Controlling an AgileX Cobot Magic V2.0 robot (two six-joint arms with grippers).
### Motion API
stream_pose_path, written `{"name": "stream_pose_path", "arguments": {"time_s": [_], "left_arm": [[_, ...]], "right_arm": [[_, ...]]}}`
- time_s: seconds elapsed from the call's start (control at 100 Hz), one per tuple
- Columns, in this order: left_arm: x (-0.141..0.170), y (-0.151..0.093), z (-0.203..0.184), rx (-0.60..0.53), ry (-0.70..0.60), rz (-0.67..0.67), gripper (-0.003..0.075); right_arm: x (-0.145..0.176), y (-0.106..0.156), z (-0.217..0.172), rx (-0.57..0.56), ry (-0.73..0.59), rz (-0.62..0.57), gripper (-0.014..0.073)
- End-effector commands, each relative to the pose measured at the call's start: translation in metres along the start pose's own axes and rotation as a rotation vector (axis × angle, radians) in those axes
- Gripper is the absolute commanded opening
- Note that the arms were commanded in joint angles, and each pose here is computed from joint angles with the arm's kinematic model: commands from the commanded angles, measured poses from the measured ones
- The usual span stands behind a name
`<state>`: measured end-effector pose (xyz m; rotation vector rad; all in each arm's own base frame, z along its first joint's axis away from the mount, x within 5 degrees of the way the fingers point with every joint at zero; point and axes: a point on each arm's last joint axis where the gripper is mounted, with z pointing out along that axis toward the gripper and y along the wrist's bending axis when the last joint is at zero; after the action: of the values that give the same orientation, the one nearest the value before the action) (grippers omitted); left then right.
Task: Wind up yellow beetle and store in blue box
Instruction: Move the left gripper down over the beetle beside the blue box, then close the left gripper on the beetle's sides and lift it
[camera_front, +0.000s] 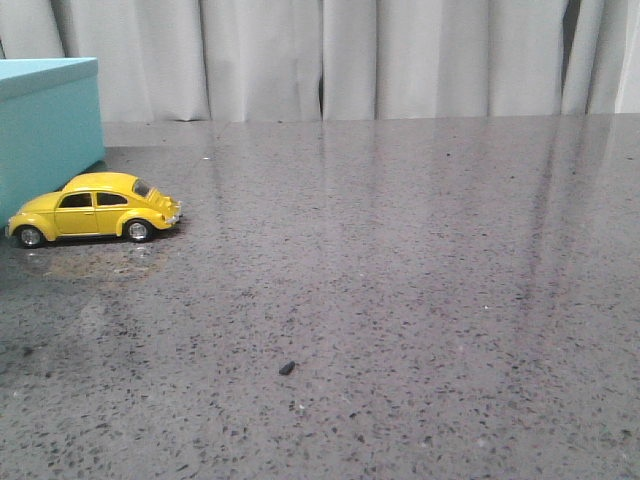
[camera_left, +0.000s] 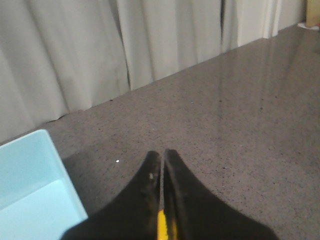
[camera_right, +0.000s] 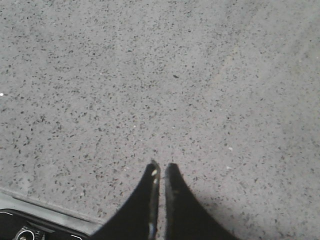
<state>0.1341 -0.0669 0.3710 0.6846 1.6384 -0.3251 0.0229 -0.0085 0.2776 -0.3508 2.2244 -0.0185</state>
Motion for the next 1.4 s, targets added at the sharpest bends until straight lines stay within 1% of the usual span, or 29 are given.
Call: {"name": "stream_pose_path", "arguments": {"time_s": [0.0,0.1,0.26,0.33,0.4,0.46,0.59,0.68,0.73,0.8,0.88,0.98,1.12,1.39], "left_arm": [[-0.02,0.002,0.013,0.045,-0.034,0.061,-0.0018],[-0.031,0.004,0.031,0.098,-0.02,0.12,-0.0018],[-0.043,0.011,0.062,0.152,0.022,0.141,-0.0016],[-0.047,0.012,0.07,0.191,0.053,0.178,0.0004],[-0.051,0.015,0.079,0.227,0.097,0.244,0.0067],[-0.054,0.017,0.084,0.259,0.143,0.311,0.014],[-0.055,0.024,0.096,0.325,0.27,0.436,0.0279],[-0.052,0.026,0.106,0.35,0.366,0.518,0.0347],[-0.049,0.027,0.11,0.365,0.436,0.603,0.0384],[-0.043,0.023,0.117,0.396,0.509,0.688,0.0421],[-0.037,0.015,0.126,0.443,0.547,0.724,0.0437],[-0.027,0.006,0.138,0.509,0.603,0.723,0.0437],[-0.012,0.007,0.152,0.489,0.707,0.674,0.0437],[0.0,0.009,0.168,0.487,0.739,0.687,0.0437]], "right_arm": [[-0.01,-0.004,-0.004,0.031,-0.066,-0.022,-0.0048],[-0.01,-0.004,-0.004,0.033,-0.067,-0.023,-0.0048],[-0.01,-0.004,-0.004,0.034,-0.067,-0.023,-0.0048],[-0.01,-0.004,-0.004,0.034,-0.067,-0.023,-0.0048],[-0.01,-0.004,-0.004,0.034,-0.067,-0.023,-0.0048],[-0.01,-0.004,-0.004,0.034,-0.067,-0.023,-0.0048],[-0.01,-0.004,-0.004,0.034,-0.067,-0.023,-0.0048],[-0.01,-0.004,-0.004,0.034,-0.067,-0.023,-0.0048],[-0.01,-0.004,-0.004,0.034,-0.067,-0.023,-0.0048],[-0.01,-0.004,-0.004,0.034,-0.067,-0.023,-0.0048],[-0.01,-0.004,-0.004,0.034,-0.067,-0.023,-0.0048],[-0.01,-0.004,-0.003,0.034,-0.064,-0.024,-0.0048],[-0.006,-0.003,0.002,0.033,-0.042,-0.028,-0.0048],[-0.002,-0.002,0.006,0.032,-0.026,-0.031,-0.0048]]}}
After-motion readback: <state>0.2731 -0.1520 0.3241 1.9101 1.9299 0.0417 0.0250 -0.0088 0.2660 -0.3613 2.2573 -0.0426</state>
